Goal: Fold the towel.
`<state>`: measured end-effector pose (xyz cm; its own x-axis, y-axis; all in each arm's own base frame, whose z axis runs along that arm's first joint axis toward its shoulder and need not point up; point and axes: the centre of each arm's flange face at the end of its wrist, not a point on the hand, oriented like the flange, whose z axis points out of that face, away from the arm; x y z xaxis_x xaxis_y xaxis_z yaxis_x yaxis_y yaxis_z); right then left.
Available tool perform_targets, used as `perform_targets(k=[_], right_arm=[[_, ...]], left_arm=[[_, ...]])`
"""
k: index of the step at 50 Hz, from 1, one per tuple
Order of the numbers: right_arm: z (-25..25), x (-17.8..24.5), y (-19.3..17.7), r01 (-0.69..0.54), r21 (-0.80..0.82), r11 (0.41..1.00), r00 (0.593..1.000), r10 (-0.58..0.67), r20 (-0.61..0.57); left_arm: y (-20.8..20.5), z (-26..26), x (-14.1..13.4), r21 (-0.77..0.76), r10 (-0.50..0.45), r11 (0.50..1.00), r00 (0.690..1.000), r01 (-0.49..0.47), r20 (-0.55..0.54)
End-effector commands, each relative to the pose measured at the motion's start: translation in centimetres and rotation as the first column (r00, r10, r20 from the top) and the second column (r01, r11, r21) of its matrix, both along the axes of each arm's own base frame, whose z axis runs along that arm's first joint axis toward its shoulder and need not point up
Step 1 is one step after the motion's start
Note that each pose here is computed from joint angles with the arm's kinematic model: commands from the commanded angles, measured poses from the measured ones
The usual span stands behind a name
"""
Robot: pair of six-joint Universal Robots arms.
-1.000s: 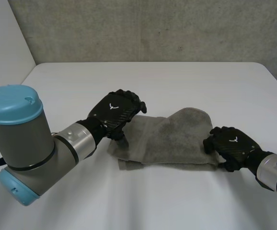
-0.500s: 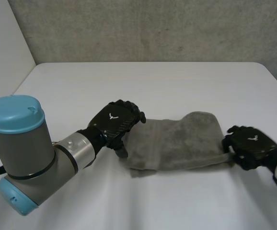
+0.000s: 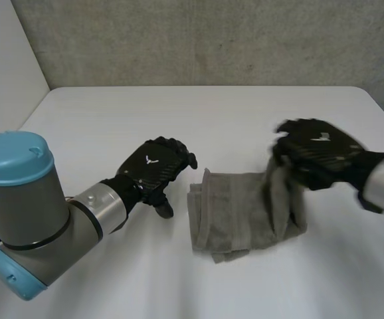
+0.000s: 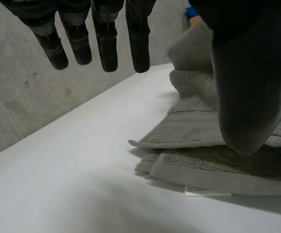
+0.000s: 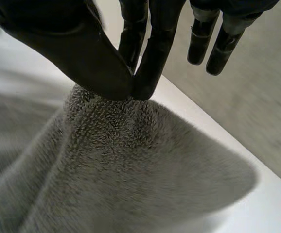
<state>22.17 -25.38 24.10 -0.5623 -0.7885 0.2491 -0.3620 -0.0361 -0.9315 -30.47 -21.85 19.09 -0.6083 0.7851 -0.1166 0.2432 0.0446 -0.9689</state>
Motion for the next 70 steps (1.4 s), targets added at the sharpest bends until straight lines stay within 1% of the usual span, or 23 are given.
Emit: perform_targets(k=[1, 3, 5, 6, 8, 13, 17, 22, 27, 31, 34, 35, 37, 41, 44, 46, 48, 49, 51, 54, 56, 62, 70], right_arm=[[-1.3, 7.0, 4.7, -0.177, 0.014, 0.984, 0.984, 0.177, -0.013], [-2.1, 8.1, 5.8, -0.209, 0.030, 0.977, 0.978, 0.209, -0.020], [-4.1, 10.0, 7.8, -0.267, 0.063, 0.962, 0.962, 0.269, -0.040], [-4.1, 10.0, 7.8, -0.267, 0.063, 0.962, 0.962, 0.270, -0.040], [-6.5, 11.4, 9.2, -0.304, 0.100, 0.948, 0.949, 0.310, -0.060], [-9.1, 11.9, 9.8, -0.301, 0.142, 0.943, 0.943, 0.317, -0.101], [-9.5, 11.7, 9.5, -0.284, 0.155, 0.946, 0.947, 0.302, -0.109], [-8.8, 10.6, 8.5, -0.236, 0.154, 0.959, 0.962, 0.254, -0.103], [-6.6, 9.1, 7.9, -0.187, 0.108, 0.976, 0.977, 0.197, -0.086], [-4.1, 7.3, 7.2, -0.120, 0.089, 0.989, 0.991, 0.125, -0.057], [-2.5, 5.8, 6.5, -0.054, 0.101, 0.993, 0.998, 0.056, -0.018], [-2.5, 5.8, 6.5, -0.054, 0.101, 0.993, 0.998, 0.056, -0.018], [-1.4, 4.8, 5.6, 0.002, 0.118, 0.993, 0.999, -0.006, 0.034], [-1.2, 3.9, 4.3, 0.050, 0.142, 0.989, 0.996, -0.060, 0.067], [-1.6, 3.4, 3.1, 0.086, 0.174, 0.981, 0.992, -0.101, 0.077], [-2.6, 3.4, 2.7, 0.092, 0.210, 0.973, 0.992, -0.108, 0.070], [-4.6, 3.4, 1.7, 0.115, 0.272, 0.955, 0.990, -0.133, 0.049], [-4.6, 3.4, 1.7, 0.115, 0.272, 0.955, 0.990, -0.133, 0.049], [-5.8, 3.5, 0.6, 0.131, 0.316, 0.940, 0.987, -0.154, 0.048], [-6.6, 3.4, 0.1, 0.142, 0.347, 0.927, 0.984, -0.170, 0.052], [-8.0, 3.4, -0.8, 0.157, 0.397, 0.904, 0.979, -0.196, 0.059], [-9.6, 3.3, -1.2, 0.169, 0.416, 0.893, 0.979, -0.200, 0.032], [-10.7, 2.2, -1.6, 0.191, 0.376, 0.907, 0.981, -0.190, -0.042]], left_arm=[[-0.6, 0.9, 0.7, -0.020, 0.029, 0.999, 1.000, -0.029, -0.012], [-0.9, 1.4, 1.1, -0.023, 0.044, 0.999, 0.999, -0.044, -0.028], [-1.1, 1.5, 1.3, -0.017, 0.053, 0.998, 0.998, -0.054, -0.035], [-1.1, 1.5, 1.3, -0.016, 0.053, 0.998, 0.998, -0.054, -0.036], [-1.4, 1.6, 1.5, -0.005, 0.068, 0.998, 0.996, -0.068, -0.050], [-1.6, 1.8, 1.5, -0.003, 0.071, 0.997, 0.996, -0.072, -0.059], [-1.5, 1.7, 1.5, -0.001, 0.072, 0.997, 0.996, -0.072, -0.059], [-1.7, 2.0, 1.4, -0.013, 0.069, 0.997, 0.995, -0.070, -0.066], [-2.2, 3.3, 0.7, -0.052, 0.057, 0.997, 0.994, -0.062, -0.098], [-2.3, 3.8, 0.4, -0.047, 0.054, 0.997, 0.990, -0.061, -0.129], [-2.1, 4.3, -0.2, -0.023, 0.045, 0.998, 0.984, -0.050, -0.173], [-2.0, 4.3, -0.4, -0.004, 0.047, 0.999, 0.980, -0.049, -0.193], [-1.7, 4.4, -0.7, 0.015, 0.054, 0.999, 0.976, -0.052, -0.209], [-1.2, 4.0, -1.3, 0.051, 0.070, 0.997, 0.972, -0.060, -0.224], [-0.6, 3.0, -1.9, 0.082, 0.092, 0.994, 0.972, -0.076, -0.215], [-0.3, 1.8, -2.2, 0.105, 0.128, 0.988, 0.973, -0.109, -0.190], [-0.1, 1.0, -2.4, 0.117, 0.145, 0.985, 0.974, -0.126, -0.174], [-0.1, 1.0, -2.4, 0.117, 0.145, 0.985, 0.974, -0.126, -0.174], [0.3, -0.6, -2.7, 0.146, 0.169, 0.978, 0.976, -0.149, -0.137], [0.9, -2.2, -3.1, 0.170, 0.175, 0.973, 0.979, -0.156, -0.103], [1.1, -2.8, -3.2, 0.179, 0.182, 0.970, 0.979, -0.164, -0.088], [2.1, -5.2, -3.6, 0.210, 0.188, 0.962, 0.982, -0.178, -0.032], [2.4, -6.8, -3.6, 0.204, 0.230, 0.952, 0.973, -0.227, 0.009]])
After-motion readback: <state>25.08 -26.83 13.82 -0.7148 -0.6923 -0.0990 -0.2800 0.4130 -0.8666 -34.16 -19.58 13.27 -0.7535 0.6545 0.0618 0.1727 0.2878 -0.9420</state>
